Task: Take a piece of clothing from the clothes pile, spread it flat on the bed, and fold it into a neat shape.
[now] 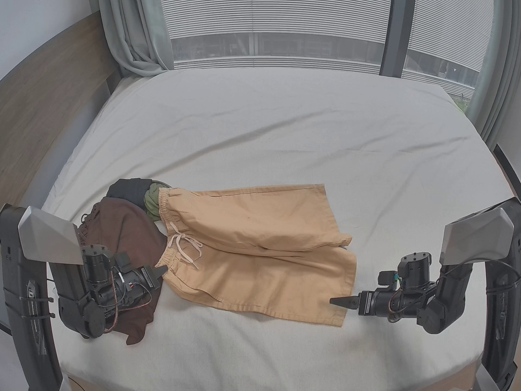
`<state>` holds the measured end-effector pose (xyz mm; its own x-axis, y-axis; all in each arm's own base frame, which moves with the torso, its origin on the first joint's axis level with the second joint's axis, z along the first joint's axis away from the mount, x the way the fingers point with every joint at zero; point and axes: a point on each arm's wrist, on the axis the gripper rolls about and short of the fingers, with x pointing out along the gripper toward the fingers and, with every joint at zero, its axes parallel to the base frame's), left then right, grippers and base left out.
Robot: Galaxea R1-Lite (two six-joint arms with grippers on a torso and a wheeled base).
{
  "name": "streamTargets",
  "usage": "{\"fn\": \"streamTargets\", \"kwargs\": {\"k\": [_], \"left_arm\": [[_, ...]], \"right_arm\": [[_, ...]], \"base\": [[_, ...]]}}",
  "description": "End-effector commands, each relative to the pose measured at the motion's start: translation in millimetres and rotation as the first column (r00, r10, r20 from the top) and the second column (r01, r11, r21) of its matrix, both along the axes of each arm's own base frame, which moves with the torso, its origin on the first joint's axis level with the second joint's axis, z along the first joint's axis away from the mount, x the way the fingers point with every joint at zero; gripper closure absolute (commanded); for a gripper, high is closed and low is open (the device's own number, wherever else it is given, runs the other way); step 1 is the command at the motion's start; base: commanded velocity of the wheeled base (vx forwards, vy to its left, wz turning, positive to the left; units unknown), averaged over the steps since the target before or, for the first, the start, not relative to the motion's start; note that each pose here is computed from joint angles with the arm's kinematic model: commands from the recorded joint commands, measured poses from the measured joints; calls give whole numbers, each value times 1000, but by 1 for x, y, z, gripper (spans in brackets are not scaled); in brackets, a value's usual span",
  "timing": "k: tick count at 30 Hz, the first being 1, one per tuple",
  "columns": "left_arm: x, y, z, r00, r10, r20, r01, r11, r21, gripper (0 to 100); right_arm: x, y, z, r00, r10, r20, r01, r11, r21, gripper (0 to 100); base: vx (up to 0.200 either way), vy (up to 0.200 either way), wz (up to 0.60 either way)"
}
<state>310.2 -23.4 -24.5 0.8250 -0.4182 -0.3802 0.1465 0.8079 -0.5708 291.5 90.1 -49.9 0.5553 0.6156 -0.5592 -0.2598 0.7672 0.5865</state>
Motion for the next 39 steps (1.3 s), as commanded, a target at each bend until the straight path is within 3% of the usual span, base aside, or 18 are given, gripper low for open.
{"fn": "streamTargets", "kwargs": {"k": [1,16,34,35,39], "left_arm": [[0,0,0,1000,0,-2,0,1000,-1,100],[1,1,0,1000,5,4,-5,1000,0,100],[1,1,1,1000,5,7,-5,1000,0,100],[1,1,1,1000,5,7,-5,1000,0,100],[1,1,2,1000,5,9,-5,1000,0,100]], "right_arm": [[-6,8,-11,999,30,-38,-30,999,-11,0],[-12,21,-13,997,70,-42,-70,997,-13,0],[-11,28,-15,998,52,-32,-53,998,-37,0],[-11,28,-16,998,47,-31,-48,998,-41,100],[-11,28,-16,999,42,-27,-43,998,-47,100]], "base": [[0,0,0],[0,0,0],[0,0,0],[0,0,0],[0,0,0]]}}
